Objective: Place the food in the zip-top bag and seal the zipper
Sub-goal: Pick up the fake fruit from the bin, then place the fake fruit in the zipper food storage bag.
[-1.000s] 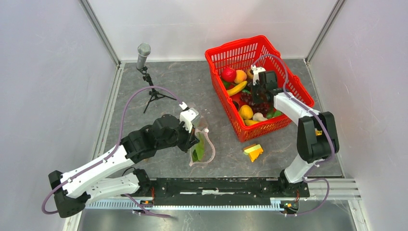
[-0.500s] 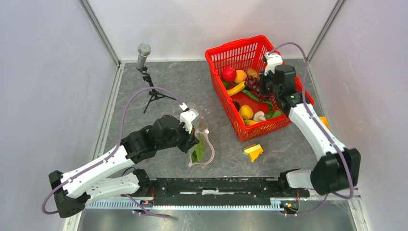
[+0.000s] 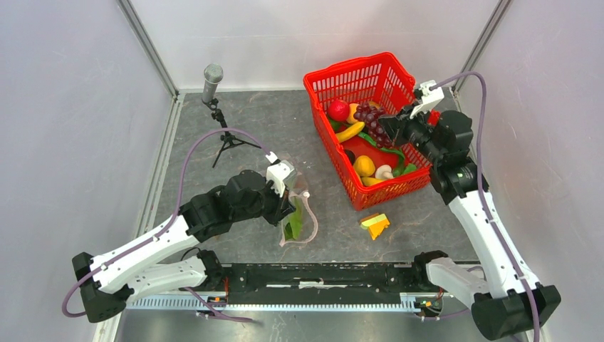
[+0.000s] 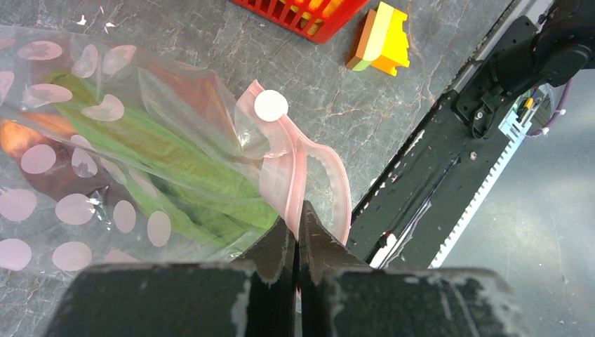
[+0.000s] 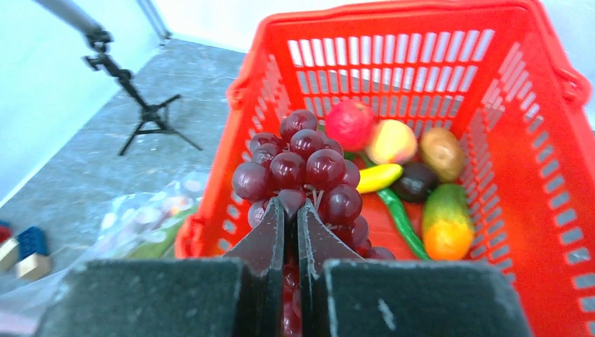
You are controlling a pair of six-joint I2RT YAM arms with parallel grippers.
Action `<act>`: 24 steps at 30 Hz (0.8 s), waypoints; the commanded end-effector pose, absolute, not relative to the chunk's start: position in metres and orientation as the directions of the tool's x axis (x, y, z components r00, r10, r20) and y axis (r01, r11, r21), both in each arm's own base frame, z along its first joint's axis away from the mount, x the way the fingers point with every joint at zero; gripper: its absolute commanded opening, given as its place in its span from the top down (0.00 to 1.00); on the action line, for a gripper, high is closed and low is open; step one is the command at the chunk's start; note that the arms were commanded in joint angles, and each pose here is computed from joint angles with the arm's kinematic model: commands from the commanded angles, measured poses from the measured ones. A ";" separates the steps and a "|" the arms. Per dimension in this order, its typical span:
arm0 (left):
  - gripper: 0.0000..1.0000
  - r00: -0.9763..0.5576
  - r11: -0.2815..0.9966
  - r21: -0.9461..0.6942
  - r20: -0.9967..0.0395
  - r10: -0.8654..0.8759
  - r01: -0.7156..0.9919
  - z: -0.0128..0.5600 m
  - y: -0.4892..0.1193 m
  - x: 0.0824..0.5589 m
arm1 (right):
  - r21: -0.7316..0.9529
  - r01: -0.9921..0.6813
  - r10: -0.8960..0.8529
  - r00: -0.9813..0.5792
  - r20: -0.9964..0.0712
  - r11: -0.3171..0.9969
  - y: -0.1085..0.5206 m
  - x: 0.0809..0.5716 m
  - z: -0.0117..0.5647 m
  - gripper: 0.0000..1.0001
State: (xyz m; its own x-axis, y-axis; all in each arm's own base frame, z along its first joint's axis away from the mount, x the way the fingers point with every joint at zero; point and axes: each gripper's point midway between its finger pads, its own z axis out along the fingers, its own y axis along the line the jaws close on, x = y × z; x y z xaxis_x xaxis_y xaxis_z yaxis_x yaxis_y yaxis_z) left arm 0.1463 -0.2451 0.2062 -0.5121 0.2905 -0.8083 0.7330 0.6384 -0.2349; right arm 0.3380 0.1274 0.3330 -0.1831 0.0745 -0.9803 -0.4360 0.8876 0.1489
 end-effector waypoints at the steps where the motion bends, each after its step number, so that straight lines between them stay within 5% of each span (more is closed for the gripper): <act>1: 0.98 -0.504 0.631 -0.278 -0.838 0.209 0.724 0.223 -0.258 0.153 | 0.172 -0.602 0.151 -0.087 -0.985 0.780 0.152 0.304 0.380 1.00; 24: 0.98 -0.516 0.690 -0.298 -0.847 0.128 0.660 0.233 -0.266 0.172 | 0.327 -0.856 0.255 -0.238 -0.937 0.401 0.200 0.196 0.367 1.00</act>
